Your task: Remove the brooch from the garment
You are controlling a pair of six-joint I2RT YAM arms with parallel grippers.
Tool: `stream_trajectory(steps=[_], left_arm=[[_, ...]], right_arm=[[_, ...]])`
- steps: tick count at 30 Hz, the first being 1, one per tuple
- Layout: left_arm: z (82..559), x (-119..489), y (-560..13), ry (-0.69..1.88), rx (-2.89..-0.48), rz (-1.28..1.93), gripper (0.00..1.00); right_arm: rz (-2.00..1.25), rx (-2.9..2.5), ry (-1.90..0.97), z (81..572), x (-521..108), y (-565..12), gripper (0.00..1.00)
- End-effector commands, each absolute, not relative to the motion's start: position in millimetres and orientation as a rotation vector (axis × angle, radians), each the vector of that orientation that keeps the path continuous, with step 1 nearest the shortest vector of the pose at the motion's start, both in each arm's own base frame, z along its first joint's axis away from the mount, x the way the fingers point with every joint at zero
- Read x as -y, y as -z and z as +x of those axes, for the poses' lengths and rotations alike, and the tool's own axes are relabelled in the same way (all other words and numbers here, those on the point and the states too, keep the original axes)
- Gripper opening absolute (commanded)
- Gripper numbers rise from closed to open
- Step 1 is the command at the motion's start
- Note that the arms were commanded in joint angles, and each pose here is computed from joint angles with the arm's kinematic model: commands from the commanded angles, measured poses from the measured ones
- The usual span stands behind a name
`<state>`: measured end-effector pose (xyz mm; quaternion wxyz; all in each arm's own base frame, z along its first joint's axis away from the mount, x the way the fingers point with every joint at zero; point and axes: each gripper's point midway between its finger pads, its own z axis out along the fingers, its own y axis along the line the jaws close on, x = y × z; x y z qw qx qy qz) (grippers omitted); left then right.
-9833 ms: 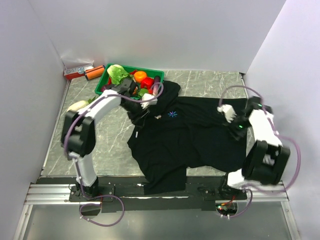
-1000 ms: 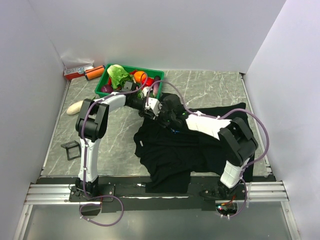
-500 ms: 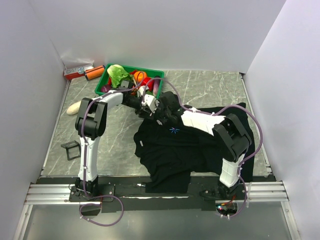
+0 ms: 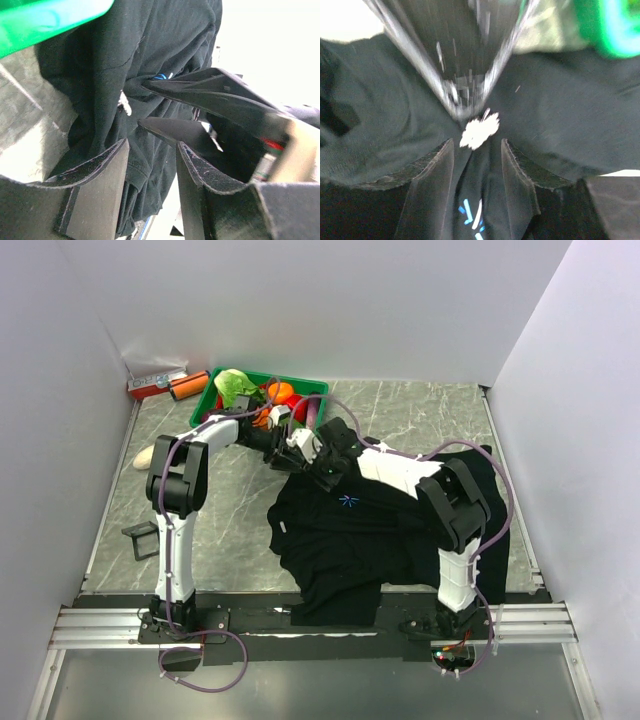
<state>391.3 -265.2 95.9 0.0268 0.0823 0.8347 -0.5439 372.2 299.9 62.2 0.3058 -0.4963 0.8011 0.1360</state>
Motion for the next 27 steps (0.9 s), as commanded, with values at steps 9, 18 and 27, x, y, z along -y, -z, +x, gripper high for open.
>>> stream_trajectory(steps=[9,18,27], left_arm=[[398,262,-108,1.702,-2.527,0.283,0.48],[396,261,-105,1.686,-2.537,0.285,0.47],[396,260,-105,1.670,-2.536,0.303,0.48]], right_arm=[[-1.322,-2.232,-0.362,368,-297,-47,0.50],[-1.238,-2.253,-0.321,385,-288,-49,0.35],[-1.187,-2.277,-0.326,393,-284,-52,0.22]])
